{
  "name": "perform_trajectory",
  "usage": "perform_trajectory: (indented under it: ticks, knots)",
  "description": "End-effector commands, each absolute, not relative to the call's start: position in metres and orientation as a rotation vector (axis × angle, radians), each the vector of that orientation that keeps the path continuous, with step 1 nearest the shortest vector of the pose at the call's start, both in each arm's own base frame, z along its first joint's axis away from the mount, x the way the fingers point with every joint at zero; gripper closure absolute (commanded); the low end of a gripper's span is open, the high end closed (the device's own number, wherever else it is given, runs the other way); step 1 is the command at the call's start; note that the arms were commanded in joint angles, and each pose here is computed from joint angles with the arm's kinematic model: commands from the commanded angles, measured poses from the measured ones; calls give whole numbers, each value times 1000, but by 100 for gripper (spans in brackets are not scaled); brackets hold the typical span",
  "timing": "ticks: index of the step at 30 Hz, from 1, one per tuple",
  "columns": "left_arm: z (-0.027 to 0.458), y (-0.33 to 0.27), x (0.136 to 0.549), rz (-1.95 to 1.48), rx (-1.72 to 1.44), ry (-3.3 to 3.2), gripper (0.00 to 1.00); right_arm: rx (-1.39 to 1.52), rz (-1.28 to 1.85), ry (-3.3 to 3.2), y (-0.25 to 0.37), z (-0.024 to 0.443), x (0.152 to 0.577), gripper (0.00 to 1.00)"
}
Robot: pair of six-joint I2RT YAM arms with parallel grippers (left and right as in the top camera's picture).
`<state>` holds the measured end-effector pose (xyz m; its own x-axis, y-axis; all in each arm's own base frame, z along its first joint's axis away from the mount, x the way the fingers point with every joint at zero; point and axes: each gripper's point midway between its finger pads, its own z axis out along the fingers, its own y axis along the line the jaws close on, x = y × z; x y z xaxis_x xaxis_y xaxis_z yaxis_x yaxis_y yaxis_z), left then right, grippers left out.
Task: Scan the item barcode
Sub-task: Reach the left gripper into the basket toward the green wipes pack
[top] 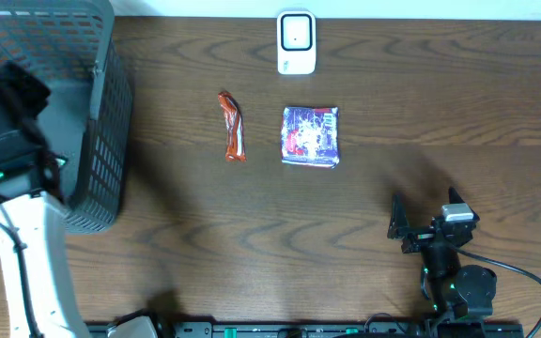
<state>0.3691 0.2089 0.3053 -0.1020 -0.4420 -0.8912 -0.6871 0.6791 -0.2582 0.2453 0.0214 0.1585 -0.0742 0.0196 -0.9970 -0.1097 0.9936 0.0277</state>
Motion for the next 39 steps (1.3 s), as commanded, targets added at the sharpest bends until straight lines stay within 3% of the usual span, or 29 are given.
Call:
perform_trajectory:
  ticks: [1, 2, 9, 18, 25, 28, 34, 39]
  knots:
    - [281, 204, 381, 25, -947, 1811, 12, -58, 120, 1642, 21, 158, 245, 1]
    - [266, 209, 376, 44, -971, 1861, 1, -58, 120, 1642, 21, 158, 245, 1]
    - [203, 233, 356, 163, -988, 2097, 2, -58, 120, 1642, 21, 158, 245, 1]
    - [135, 241, 346, 535, -607, 2486, 2, -58, 120, 1642, 21, 158, 245, 1]
    - [96, 243, 345, 579, -388, 2650, 1, -58, 120, 1642, 21, 158, 245, 1]
    - [87, 250, 342, 582, -391, 2675, 8, -58, 120, 1642, 21, 158, 245, 1]
    - [65, 253, 337, 581, -291, 2754, 8, -58, 120, 1642, 21, 158, 245, 1]
    - [49, 254, 336, 575, -254, 2791, 17, -58, 120, 1642, 21, 158, 245, 1]
